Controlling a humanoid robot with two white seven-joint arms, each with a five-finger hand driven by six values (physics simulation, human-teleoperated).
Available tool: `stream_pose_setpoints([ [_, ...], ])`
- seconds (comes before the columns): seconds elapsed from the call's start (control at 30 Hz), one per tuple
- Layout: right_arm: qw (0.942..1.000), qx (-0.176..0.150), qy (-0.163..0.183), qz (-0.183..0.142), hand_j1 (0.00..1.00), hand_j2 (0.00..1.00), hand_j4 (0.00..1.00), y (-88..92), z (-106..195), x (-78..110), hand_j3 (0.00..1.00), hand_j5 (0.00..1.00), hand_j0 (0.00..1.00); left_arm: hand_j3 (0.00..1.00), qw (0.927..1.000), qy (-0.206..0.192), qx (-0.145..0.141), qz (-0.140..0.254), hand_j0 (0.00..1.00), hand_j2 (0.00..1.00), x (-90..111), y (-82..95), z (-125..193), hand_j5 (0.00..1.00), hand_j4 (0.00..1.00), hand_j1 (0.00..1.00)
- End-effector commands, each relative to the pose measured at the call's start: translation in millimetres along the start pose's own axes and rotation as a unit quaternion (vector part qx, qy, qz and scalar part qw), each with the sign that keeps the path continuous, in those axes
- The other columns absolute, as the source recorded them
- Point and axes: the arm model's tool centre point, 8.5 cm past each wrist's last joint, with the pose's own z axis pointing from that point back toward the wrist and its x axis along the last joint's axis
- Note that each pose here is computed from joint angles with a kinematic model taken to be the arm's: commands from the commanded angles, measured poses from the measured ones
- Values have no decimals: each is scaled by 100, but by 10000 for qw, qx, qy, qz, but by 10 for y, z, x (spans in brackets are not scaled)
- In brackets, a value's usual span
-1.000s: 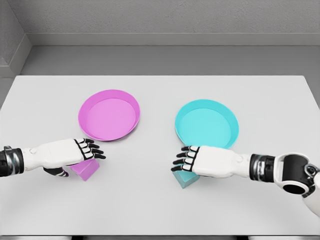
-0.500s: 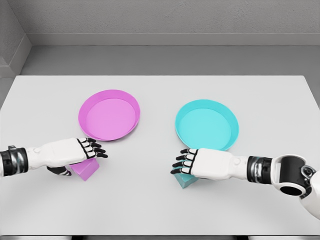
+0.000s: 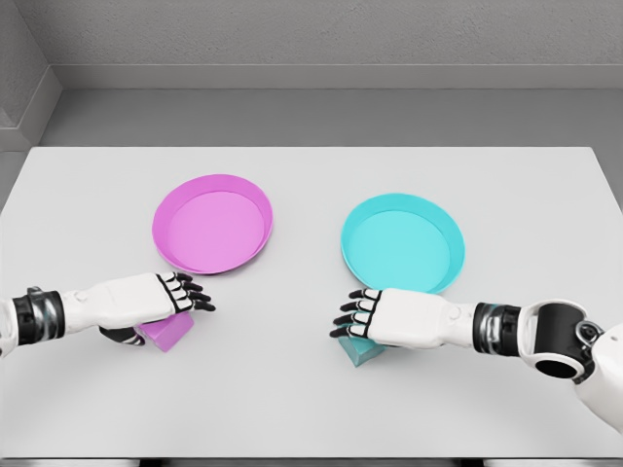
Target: Place the blocks in the corresponding plates according to their colors
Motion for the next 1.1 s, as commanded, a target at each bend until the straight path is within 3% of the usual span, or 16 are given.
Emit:
stream_pose_setpoints([
  [0.0, 10000, 28, 22, -62, 100, 100, 100, 38, -28, -14, 100, 100, 100, 100, 10000, -18, 21, 30, 100, 100, 10, -5, -25, 100, 100, 100],
  [0.37, 9999, 87, 69, -42, 100, 100, 100, 69, -47, -36, 100, 100, 100, 100, 9999, -32, -70, 82, 100, 100, 13, -47, -73, 100, 100, 100],
  [0.53, 10000, 58, 60, -24, 100, 100, 100, 44, -47, -35, 100, 100, 100, 73, 10000, -9, -84, -16, 73, 73, -2, -17, -72, 73, 73, 73],
  [0.67, 10000, 62, 62, -19, 100, 100, 100, 45, -47, -35, 100, 100, 100, 64, 9998, -21, -195, -17, 64, 64, 5, -30, -74, 64, 64, 64],
  [0.87, 10000, 46, 70, 12, 100, 100, 100, 19, -45, -48, 100, 100, 100, 64, 9998, -37, -175, -6, 64, 64, 11, -9, -76, 64, 64, 64],
  [1.07, 10000, 5, 53, 2, 100, 100, 100, -6, -43, -47, 100, 100, 100, 65, 9999, -65, -51, -111, 65, 65, 3, 131, -84, 65, 65, 65],
])
